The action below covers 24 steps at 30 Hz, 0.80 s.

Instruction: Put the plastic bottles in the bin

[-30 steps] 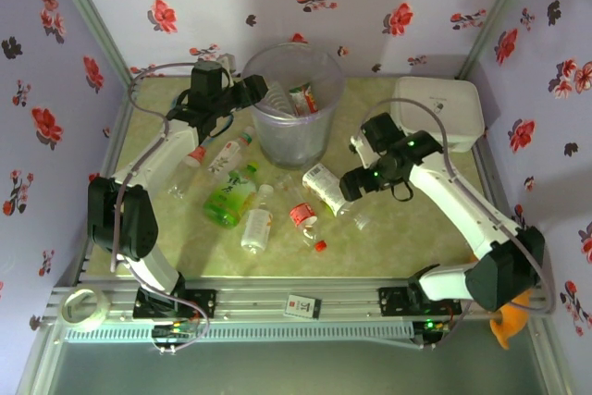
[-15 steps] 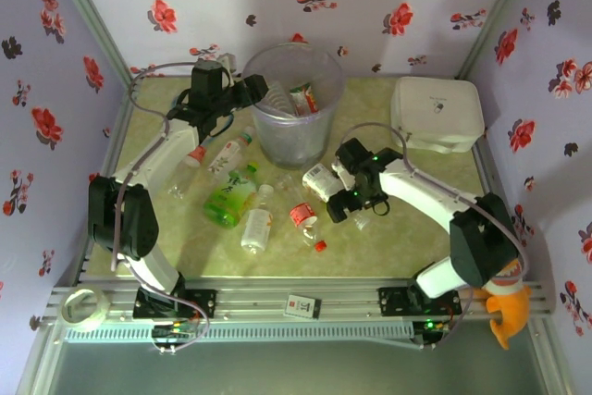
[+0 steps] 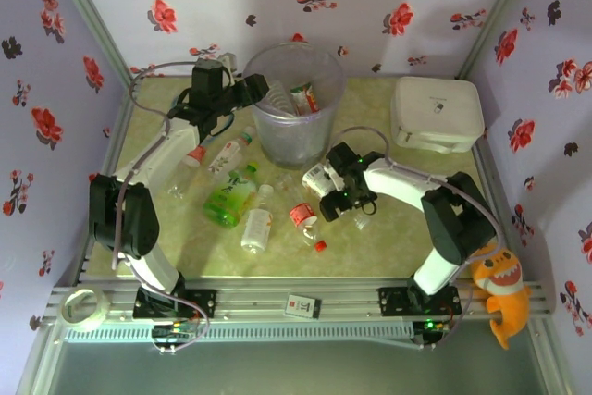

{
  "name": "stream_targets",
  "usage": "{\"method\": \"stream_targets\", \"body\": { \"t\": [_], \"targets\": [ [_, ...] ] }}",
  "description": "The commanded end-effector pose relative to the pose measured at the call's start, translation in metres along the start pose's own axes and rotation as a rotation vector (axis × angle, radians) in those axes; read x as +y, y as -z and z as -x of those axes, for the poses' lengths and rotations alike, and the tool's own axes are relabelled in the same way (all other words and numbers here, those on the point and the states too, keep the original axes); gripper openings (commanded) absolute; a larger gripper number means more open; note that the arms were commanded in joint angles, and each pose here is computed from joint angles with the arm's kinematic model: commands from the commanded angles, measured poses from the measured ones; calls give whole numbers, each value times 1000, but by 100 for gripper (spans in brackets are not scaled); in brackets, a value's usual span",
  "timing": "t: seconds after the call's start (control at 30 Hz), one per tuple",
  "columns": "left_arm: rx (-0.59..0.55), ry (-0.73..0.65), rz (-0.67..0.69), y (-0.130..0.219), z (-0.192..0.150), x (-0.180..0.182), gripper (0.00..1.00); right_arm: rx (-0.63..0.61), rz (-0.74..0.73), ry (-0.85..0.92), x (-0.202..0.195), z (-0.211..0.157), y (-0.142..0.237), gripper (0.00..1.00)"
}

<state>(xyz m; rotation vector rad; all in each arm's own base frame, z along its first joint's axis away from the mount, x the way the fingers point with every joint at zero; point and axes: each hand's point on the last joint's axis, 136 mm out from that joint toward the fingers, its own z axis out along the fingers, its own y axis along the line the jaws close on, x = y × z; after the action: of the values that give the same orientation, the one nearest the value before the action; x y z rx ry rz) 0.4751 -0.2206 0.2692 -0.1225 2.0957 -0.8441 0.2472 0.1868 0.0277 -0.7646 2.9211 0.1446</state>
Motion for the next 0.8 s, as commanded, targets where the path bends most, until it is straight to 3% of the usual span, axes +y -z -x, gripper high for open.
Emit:
{"method": "stream_targets", "body": {
  "t": [0.0,0.33,0.77],
  "targets": [
    [78,-7,12,-14,-22,7,72,6,-18,-1,0,2,-3,95],
    [75,-8,6,-14,-21,5,72,47,-21,-2,0,-4,-6,84],
    [78,-10,9,-15,-21,7,72,19,-23,0,0,-8,32,79]
  ]
}}
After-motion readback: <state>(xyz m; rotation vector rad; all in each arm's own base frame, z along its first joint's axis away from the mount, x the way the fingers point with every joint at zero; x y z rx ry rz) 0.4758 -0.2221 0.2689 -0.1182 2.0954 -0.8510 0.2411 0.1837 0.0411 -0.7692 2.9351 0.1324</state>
